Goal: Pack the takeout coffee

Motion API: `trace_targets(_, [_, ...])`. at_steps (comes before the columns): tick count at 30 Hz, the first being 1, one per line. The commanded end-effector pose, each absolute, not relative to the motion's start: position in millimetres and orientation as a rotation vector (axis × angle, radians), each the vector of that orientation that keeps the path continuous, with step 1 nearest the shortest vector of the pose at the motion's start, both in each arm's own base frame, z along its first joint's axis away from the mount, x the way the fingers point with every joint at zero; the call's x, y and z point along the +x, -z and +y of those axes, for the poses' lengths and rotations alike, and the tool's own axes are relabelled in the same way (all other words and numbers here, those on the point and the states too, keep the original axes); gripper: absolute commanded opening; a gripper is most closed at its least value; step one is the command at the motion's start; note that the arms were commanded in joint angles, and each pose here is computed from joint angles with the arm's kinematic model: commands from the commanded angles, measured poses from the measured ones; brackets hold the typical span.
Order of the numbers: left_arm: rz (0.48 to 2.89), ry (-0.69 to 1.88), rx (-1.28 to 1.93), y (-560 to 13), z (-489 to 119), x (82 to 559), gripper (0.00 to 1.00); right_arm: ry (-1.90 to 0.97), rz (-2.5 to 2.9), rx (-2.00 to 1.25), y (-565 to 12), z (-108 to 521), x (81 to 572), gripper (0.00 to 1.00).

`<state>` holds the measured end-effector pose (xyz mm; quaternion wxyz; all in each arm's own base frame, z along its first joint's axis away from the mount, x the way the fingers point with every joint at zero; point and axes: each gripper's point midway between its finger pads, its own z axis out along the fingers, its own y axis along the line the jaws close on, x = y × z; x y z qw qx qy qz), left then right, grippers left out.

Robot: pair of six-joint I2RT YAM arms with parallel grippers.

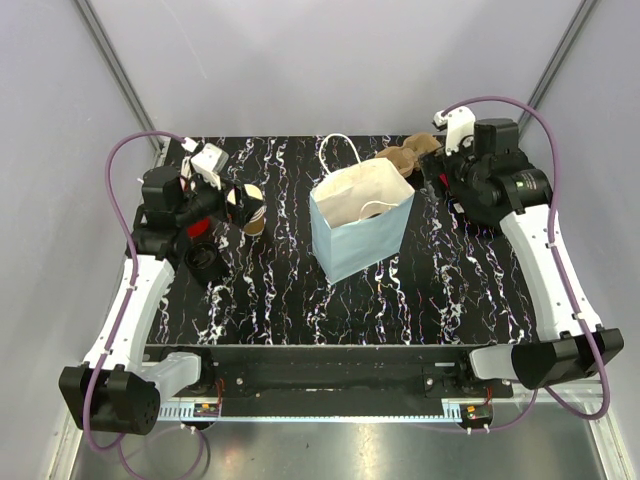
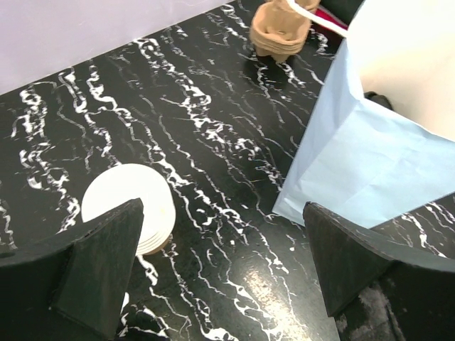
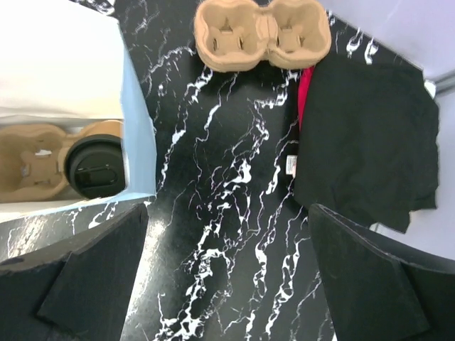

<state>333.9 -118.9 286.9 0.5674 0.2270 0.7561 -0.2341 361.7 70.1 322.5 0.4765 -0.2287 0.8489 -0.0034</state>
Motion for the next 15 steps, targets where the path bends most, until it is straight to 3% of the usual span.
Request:
trace_targets(1, [1.724,0.43,0.498,-306.9,-103.1,341.5,0.99,0.024,2.034,-0.404,-324.2,52.1,375.1,1.0])
trace_targets(15, [1.763,0.116,0.484,-330.9,-59.8,352.2,0.99,-0.044,2.208,-0.363,-225.3,48.7,386.2,1.0])
